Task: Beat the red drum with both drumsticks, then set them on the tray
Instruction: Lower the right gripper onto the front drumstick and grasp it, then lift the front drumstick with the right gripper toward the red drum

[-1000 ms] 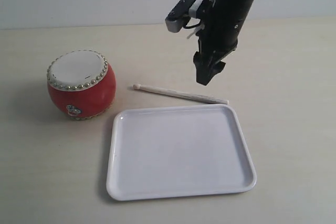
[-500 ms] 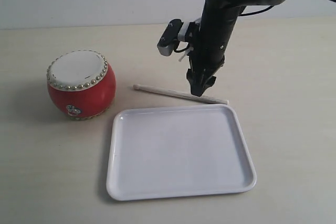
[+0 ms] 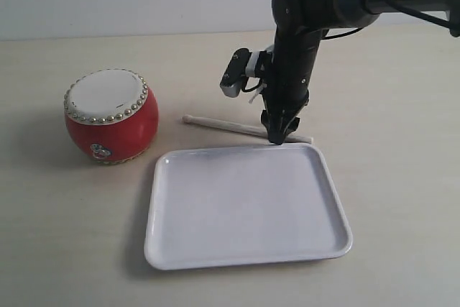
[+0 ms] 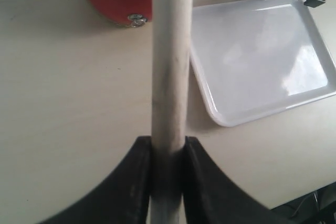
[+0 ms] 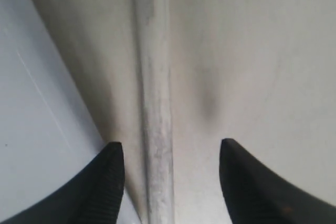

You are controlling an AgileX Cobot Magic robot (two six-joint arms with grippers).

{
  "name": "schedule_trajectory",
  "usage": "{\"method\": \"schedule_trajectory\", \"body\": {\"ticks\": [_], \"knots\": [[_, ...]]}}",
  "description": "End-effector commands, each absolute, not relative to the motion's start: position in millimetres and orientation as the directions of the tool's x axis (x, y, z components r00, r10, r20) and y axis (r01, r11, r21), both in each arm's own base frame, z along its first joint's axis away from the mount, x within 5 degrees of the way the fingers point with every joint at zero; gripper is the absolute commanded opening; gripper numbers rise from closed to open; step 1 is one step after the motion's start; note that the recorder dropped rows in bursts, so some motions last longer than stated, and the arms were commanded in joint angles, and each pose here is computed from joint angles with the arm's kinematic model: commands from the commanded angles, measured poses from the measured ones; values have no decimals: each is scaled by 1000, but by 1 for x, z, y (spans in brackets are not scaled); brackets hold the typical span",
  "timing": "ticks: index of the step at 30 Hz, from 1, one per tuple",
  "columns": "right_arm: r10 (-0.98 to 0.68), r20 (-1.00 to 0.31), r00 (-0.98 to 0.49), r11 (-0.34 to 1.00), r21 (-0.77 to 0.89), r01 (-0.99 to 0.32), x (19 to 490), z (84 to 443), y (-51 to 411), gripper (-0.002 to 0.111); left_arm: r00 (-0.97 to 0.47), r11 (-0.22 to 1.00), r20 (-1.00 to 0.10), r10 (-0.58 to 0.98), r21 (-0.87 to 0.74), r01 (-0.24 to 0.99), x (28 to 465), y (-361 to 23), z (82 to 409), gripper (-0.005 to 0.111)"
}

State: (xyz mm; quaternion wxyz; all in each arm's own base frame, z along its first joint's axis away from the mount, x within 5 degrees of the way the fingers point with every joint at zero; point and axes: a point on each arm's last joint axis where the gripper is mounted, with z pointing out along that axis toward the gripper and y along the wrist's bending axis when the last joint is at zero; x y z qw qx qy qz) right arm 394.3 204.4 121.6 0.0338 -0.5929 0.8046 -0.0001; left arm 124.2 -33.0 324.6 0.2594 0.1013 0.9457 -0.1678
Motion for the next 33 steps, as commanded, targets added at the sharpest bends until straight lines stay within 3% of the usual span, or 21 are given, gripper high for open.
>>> {"method": "schedule_trajectory", "body": {"ticks": [1,12,15,18,24,28,33], "knots": [[-957,-79,-280,286,-74,-955,399,119,207,52,-842,921,-531,89,-279,273,123,-34,328,0],[-953,-74,-293,297,-49,-954,399,104,208,47,-843,919,-531,87,-284,273,124,-34,328,0],[-954,-61,-294,296,-36,-954,398,104,208,30,-843,919,-531,87,-284,273,124,-34,328,0],[-954,-58,-294,296,-33,-955,397,104,207,0,-844,920,-530,86,-283,272,124,-34,328,0],[-935,-90,-344,349,-57,-935,398,122,208,0,-842,921,-533,87,-278,271,125,-34,328,0],[-860,-147,-489,503,-71,-862,392,167,205,0,-833,923,-548,80,-275,269,126,-33,329,0],[-795,-94,-600,601,16,-799,366,218,195,0,-861,928,-498,103,-263,264,132,-32,322,0]]}}
